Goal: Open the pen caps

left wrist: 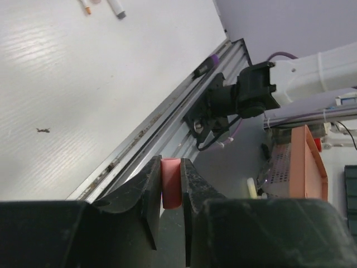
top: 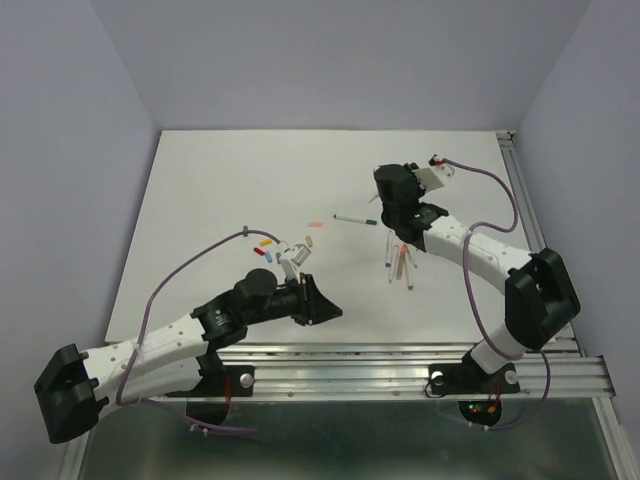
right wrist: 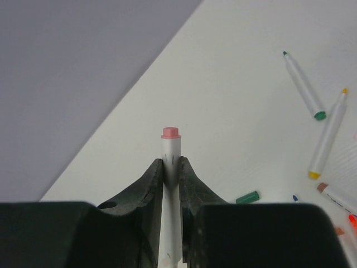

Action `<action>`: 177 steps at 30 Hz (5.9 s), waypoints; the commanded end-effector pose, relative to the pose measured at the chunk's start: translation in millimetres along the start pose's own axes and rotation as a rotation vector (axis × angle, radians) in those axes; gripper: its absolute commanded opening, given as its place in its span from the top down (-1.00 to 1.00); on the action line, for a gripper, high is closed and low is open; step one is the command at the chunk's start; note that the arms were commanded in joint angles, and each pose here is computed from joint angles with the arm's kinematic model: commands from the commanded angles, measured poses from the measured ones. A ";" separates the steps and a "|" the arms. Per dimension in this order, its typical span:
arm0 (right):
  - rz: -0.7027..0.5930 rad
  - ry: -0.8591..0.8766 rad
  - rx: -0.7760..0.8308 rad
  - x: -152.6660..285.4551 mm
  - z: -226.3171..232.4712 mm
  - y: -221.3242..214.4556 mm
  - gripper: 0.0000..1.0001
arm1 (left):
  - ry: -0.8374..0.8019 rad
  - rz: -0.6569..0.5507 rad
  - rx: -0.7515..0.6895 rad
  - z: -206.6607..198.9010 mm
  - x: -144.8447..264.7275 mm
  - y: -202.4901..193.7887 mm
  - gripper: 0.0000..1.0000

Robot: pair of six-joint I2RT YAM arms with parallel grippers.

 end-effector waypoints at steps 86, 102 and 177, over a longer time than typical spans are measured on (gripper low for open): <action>0.812 0.688 1.409 -22.5 -26.2 -137.9 -0.96 | 0.772 -0.159 0.019 133.5 31.2 113.5 -0.98; 0.971 0.575 1.388 -59.3 -71.3 -167.0 -0.21 | 0.775 -0.161 0.021 132.9 32.1 114.6 -0.98; 0.459 0.224 -0.237 171.4 -24.4 -53.8 0.99 | 0.164 -0.055 -0.187 23.8 -56.7 86.6 0.18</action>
Point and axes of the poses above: each gripper's point midway between its finger pads, its own x axis back along the fingers, its own z axis along the line the jaws close on, y = z × x, the point moved 4 cm from there along x, back along the fingers, and after that the axes turned 11 degrees about -x, right-handed, at the moved point
